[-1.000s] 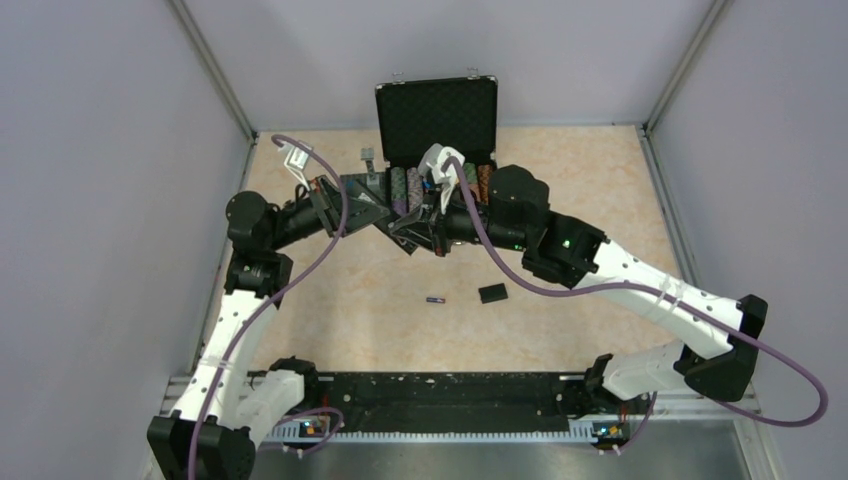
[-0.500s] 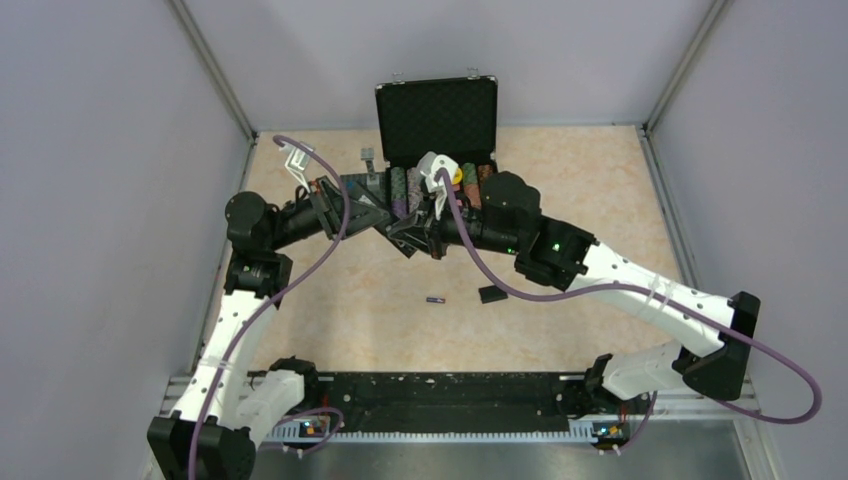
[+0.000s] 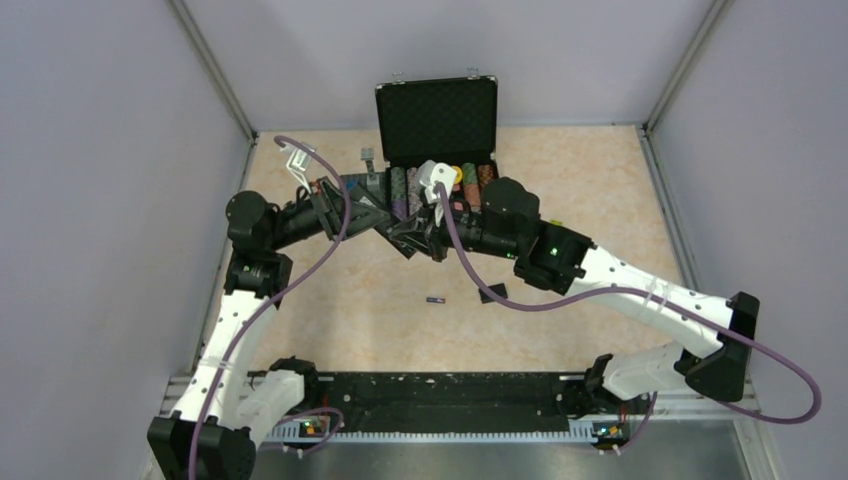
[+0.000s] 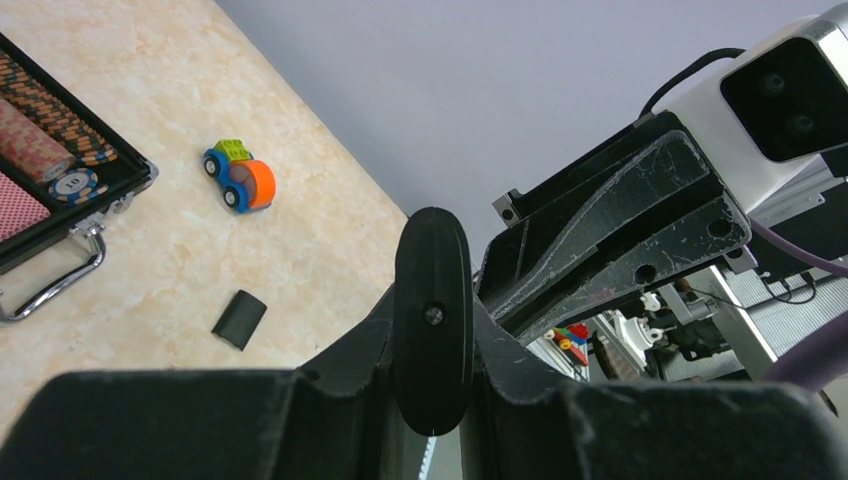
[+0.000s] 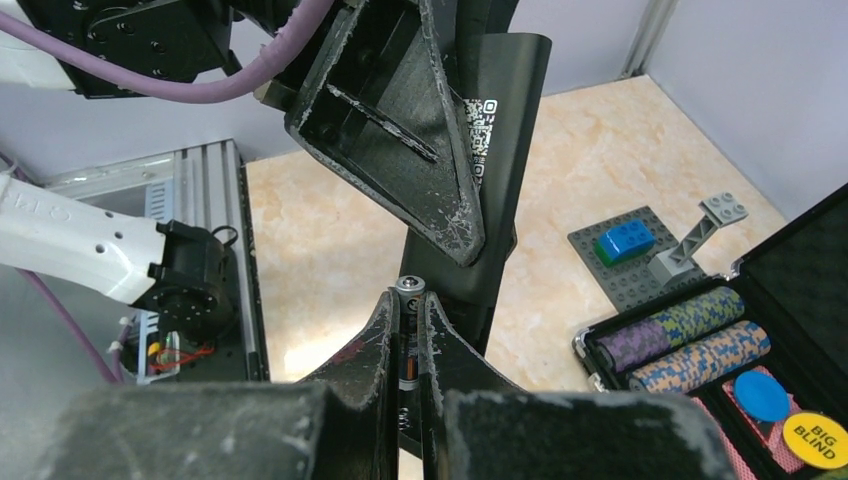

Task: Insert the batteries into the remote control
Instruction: Load the battery into the remote control, then pick up the battery from the center of the board.

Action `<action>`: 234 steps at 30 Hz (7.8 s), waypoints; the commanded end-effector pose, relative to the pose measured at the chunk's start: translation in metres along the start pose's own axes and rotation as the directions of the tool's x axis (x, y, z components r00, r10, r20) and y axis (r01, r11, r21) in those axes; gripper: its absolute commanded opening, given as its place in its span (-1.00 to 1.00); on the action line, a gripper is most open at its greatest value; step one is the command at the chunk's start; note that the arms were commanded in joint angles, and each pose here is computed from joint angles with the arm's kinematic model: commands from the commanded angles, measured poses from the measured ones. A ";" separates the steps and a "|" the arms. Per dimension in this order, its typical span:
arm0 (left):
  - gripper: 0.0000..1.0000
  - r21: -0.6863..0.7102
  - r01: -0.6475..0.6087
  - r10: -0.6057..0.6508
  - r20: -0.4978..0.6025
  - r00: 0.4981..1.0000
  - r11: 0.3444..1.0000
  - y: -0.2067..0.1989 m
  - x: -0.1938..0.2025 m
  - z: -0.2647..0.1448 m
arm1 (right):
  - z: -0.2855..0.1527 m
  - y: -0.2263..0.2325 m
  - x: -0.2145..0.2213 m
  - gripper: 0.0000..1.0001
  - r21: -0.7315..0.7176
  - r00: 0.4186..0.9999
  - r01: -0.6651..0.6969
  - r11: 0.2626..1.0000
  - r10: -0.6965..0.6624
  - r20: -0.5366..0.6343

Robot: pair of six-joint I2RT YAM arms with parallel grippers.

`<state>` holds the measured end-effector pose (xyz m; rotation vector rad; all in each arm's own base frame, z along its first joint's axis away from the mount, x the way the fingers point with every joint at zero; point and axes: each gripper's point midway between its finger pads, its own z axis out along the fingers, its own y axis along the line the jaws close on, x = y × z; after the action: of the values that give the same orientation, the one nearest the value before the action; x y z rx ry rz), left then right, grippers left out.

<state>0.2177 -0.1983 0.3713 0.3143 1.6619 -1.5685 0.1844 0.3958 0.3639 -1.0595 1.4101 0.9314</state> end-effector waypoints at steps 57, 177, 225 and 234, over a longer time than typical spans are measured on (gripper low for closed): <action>-1.00 -0.090 -0.040 0.046 0.068 0.997 0.995 -0.001 -0.014 -0.003 | -0.027 -0.007 -0.019 0.57 0.113 0.990 -0.140 0.984 0.135 0.048; -1.00 -0.352 0.081 0.043 0.331 0.943 0.933 0.004 -0.053 -0.031 | -0.030 -0.081 -0.018 0.97 0.012 0.471 -0.879 0.477 0.865 0.175; -1.00 -0.874 0.362 0.062 0.402 0.914 0.324 0.159 0.004 -0.139 | 0.001 -0.061 0.287 0.16 0.752 -0.194 -0.559 -0.349 0.937 0.291; -1.00 -0.888 0.340 0.091 0.383 0.919 0.310 0.164 -0.001 -0.143 | 0.006 -0.058 0.285 0.07 0.680 -0.337 -0.490 -0.546 0.838 0.430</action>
<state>0.2614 -0.0408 0.2247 -0.7727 2.0791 -0.4077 0.2374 0.3438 0.0630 1.1139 2.8607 0.7493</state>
